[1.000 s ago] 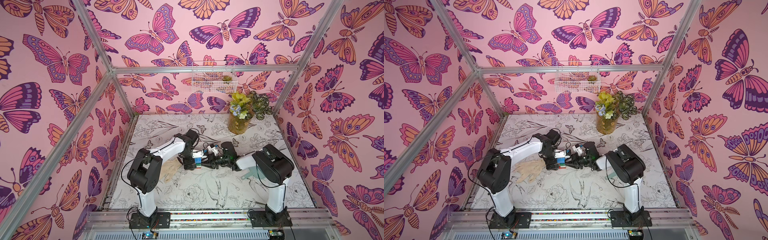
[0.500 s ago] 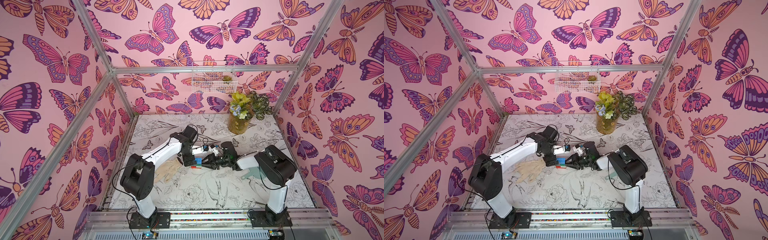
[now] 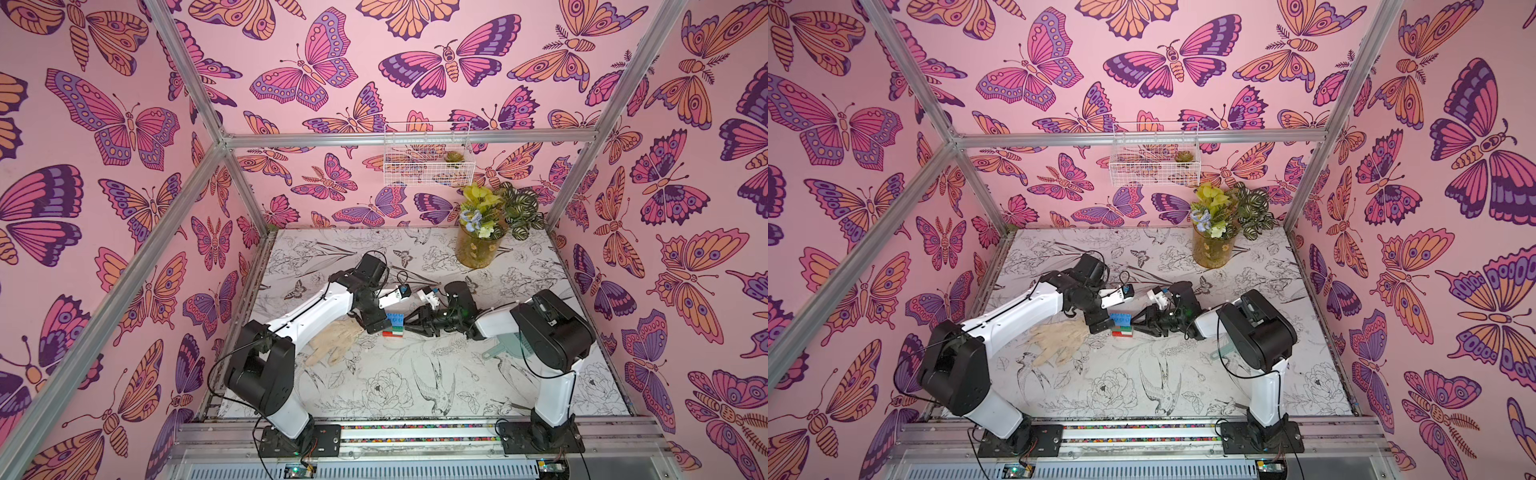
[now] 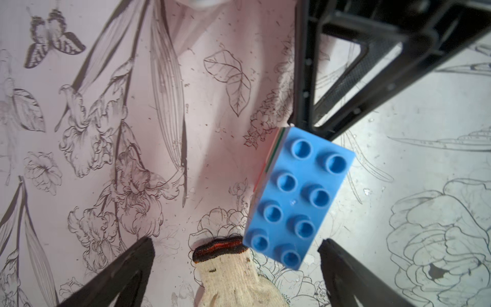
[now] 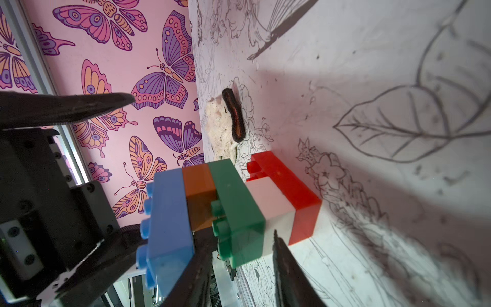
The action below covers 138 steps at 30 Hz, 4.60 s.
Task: Assemble the number 5 with lego
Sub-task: Assemble the lego brick with the lego brick, then adjust the lego brick at the center of the board.
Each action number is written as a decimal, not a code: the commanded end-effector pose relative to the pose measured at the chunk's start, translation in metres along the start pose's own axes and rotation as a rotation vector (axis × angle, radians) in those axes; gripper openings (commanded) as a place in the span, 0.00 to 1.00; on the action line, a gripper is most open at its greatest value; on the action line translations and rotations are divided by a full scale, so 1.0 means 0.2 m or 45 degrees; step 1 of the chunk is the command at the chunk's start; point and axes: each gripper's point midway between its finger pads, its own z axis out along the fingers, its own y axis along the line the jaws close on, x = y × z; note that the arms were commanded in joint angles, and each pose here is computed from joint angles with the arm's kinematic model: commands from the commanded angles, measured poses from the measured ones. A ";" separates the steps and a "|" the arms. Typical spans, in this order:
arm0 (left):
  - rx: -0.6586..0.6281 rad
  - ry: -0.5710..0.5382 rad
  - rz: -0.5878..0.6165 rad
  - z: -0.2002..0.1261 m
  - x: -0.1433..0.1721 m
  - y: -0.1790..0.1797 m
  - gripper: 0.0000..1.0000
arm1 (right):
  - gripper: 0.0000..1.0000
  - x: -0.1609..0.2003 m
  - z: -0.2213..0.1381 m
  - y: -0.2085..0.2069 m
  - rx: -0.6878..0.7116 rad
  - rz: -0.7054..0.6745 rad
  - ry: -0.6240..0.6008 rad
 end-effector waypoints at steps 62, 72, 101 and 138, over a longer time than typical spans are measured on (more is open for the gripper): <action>-0.466 -0.829 -0.658 0.12 0.16 -0.38 1.00 | 0.32 -0.07 0.05 -0.12 0.130 0.023 0.016; -0.428 -0.904 -0.641 0.13 0.13 -0.41 1.00 | 0.32 0.02 0.06 -0.15 0.138 0.051 0.035; -0.356 -1.007 -0.651 0.20 0.10 -0.32 1.00 | 0.32 -0.03 -0.08 -0.19 0.200 0.047 -0.003; -0.229 -1.073 -0.678 0.27 0.02 -0.26 0.62 | 0.30 -0.05 -0.12 -0.18 0.208 0.039 -0.008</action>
